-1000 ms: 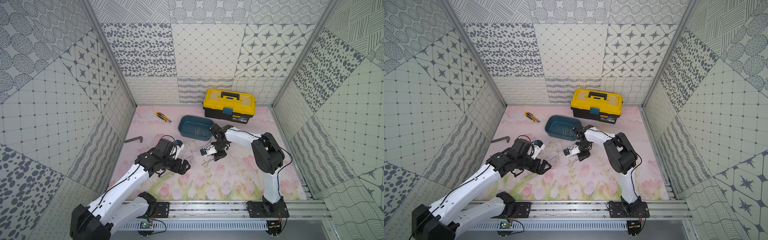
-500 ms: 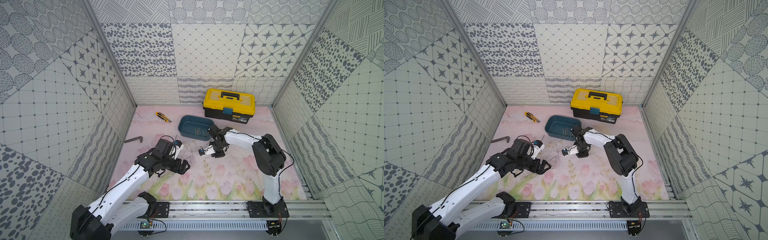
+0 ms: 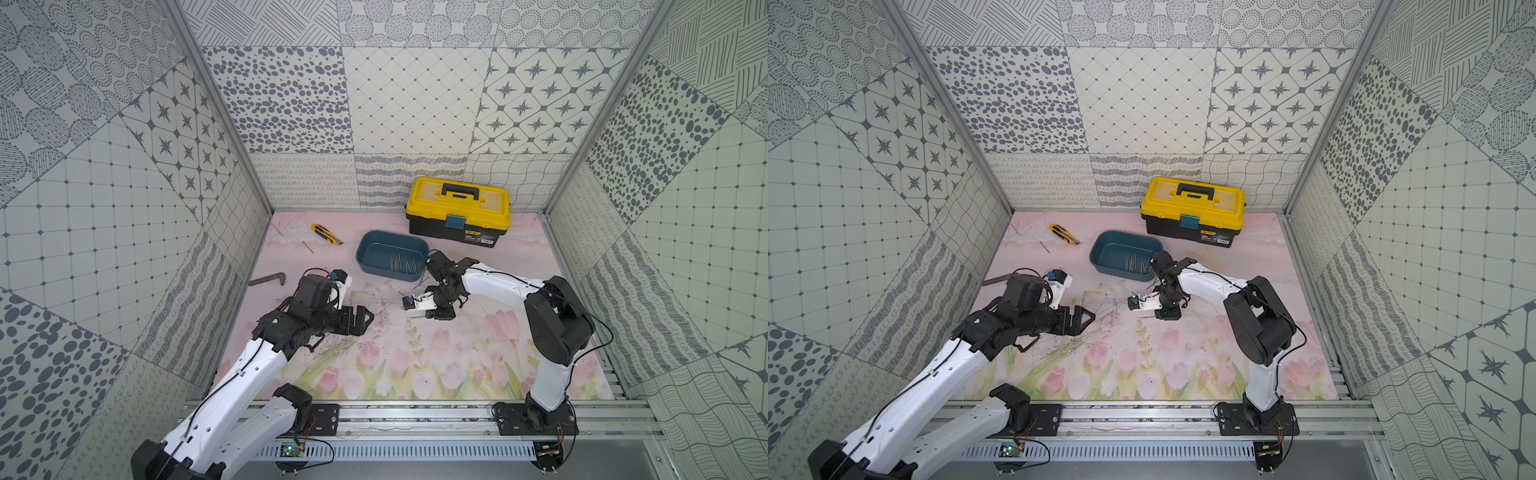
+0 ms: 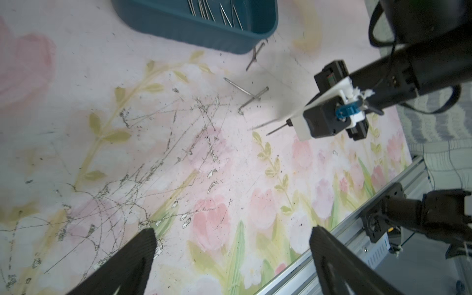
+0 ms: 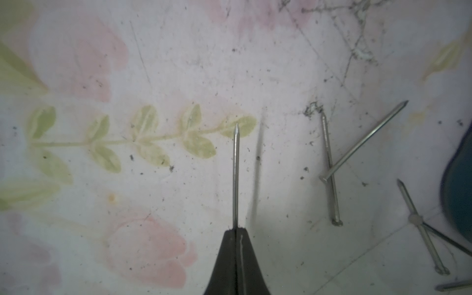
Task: Put the nails on the desktop into the storage box
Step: Pick up the nail from the center of the board.
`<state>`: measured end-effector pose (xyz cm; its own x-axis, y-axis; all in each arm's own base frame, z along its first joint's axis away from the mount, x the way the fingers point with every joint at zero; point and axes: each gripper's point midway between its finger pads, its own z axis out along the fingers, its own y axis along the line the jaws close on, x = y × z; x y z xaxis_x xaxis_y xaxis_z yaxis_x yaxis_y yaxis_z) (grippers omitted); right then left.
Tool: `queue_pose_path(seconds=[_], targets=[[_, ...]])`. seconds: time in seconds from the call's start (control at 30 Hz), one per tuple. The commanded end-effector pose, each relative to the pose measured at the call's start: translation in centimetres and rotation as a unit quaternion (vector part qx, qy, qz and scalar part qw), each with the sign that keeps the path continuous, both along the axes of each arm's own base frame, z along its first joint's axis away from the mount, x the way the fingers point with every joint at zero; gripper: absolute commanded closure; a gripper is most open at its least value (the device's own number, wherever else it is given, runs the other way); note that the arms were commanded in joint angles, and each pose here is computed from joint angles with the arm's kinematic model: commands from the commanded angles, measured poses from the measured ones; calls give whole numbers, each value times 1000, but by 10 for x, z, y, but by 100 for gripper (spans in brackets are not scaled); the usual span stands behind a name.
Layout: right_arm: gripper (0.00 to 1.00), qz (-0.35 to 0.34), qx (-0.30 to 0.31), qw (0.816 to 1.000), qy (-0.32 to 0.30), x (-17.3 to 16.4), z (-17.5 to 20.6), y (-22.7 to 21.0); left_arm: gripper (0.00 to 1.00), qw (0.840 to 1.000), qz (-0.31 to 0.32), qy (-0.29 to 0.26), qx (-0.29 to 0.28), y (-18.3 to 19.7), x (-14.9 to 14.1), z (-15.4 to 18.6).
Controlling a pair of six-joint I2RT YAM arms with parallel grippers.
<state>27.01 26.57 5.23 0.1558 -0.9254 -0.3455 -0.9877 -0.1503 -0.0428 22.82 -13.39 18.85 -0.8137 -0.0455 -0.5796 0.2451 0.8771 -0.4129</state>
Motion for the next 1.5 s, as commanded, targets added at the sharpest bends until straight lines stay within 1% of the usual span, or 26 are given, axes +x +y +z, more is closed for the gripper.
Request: queue_pose_path(seconds=[0.0,0.07,0.13,0.27,0.4,0.47,0.53,0.57,0.6,0.67,0.77,0.83,0.9,1.0,1.17,1.3,1.47], targets=[[100,-56,83,995,16,1,29,20,0,984,156,-41,-77,32,25,49],[100,-86,116,989,25,3,41,25,0,976,177,-44,-115,33,28,64],[100,-119,149,981,39,4,56,31,0,971,176,-50,-156,28,32,79],[100,-188,214,956,63,7,89,41,1,961,118,-66,-241,1,38,107],[100,-242,259,931,92,11,114,43,0,952,83,-70,-286,-14,38,121],[100,-274,288,911,109,15,131,42,0,948,59,-70,-304,-21,36,127],[100,-304,322,886,134,19,149,42,1,943,32,-66,-323,-31,33,133],[100,-335,344,864,152,23,162,41,1,941,19,-62,-332,-36,32,135],[100,-354,358,848,169,25,170,40,1,940,13,-60,-335,-40,31,135],[100,-374,379,823,197,26,185,40,1,939,1,-67,-338,-46,30,138],[100,-403,394,794,229,28,199,40,3,939,-22,-68,-337,-60,29,139],[100,-407,406,777,254,25,210,43,4,939,-40,-67,-334,-72,29,139],[100,-406,417,765,276,22,220,46,5,941,-53,-63,-329,-82,33,138],[100,-406,430,750,297,18,233,48,5,941,-62,-65,-326,-93,42,137],[100,-400,441,736,323,12,247,50,7,939,-74,-72,-328,-107,58,143],[100,-394,445,730,336,8,252,52,8,942,-86,-70,-317,-118,67,146],[100,-384,441,732,348,0,254,56,11,942,-88,-75,-315,-125,76,146]])
